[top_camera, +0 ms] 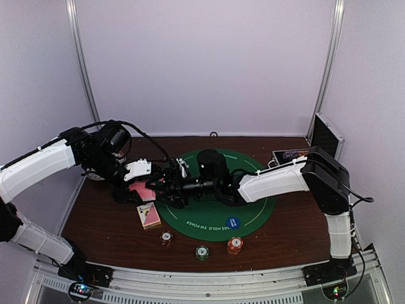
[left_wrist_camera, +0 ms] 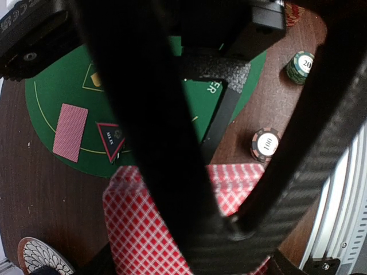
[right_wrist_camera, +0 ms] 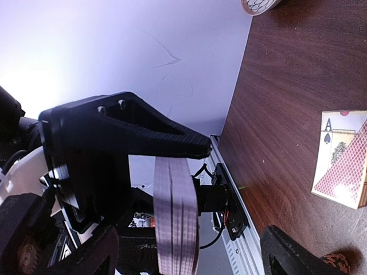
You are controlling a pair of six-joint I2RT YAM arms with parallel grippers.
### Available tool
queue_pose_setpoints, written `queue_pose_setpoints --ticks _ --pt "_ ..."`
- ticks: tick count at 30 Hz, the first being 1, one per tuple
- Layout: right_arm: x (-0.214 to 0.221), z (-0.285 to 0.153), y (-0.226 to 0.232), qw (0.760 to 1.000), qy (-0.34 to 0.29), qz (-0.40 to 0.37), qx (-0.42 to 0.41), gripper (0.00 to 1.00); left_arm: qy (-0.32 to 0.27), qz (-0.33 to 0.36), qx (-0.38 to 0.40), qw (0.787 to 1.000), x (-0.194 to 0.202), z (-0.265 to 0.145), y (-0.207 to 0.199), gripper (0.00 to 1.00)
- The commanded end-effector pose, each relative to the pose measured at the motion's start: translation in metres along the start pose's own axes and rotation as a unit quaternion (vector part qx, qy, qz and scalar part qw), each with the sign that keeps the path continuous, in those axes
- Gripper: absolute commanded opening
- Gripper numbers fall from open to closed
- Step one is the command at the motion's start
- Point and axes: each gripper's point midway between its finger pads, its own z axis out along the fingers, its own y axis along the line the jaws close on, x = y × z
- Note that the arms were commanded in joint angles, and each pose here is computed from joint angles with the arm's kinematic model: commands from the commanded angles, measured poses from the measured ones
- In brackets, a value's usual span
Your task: Distribute texas hold em gaming equipment
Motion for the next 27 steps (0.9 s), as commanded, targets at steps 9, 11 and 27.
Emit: queue_pose_setpoints --ticks 9,11,27 --pt "-0.002 0.032 0.013 0.999 0.018 -0.006 -0.033 0.88 -0.023 0.002 -0.003 1.0 -0.015 -0.011 0.003 0.0" --pt "-0.003 0.037 0.011 0.999 0.02 -0.005 -0.032 0.88 -0.023 0.002 -0.002 1.0 -0.015 -0.011 0.002 0.0" --pt "-0.002 0.04 -0.022 0.999 0.034 0.021 -0.009 0.79 -0.023 0.003 -0.005 1.0 -0.014 -0.014 0.002 0.0"
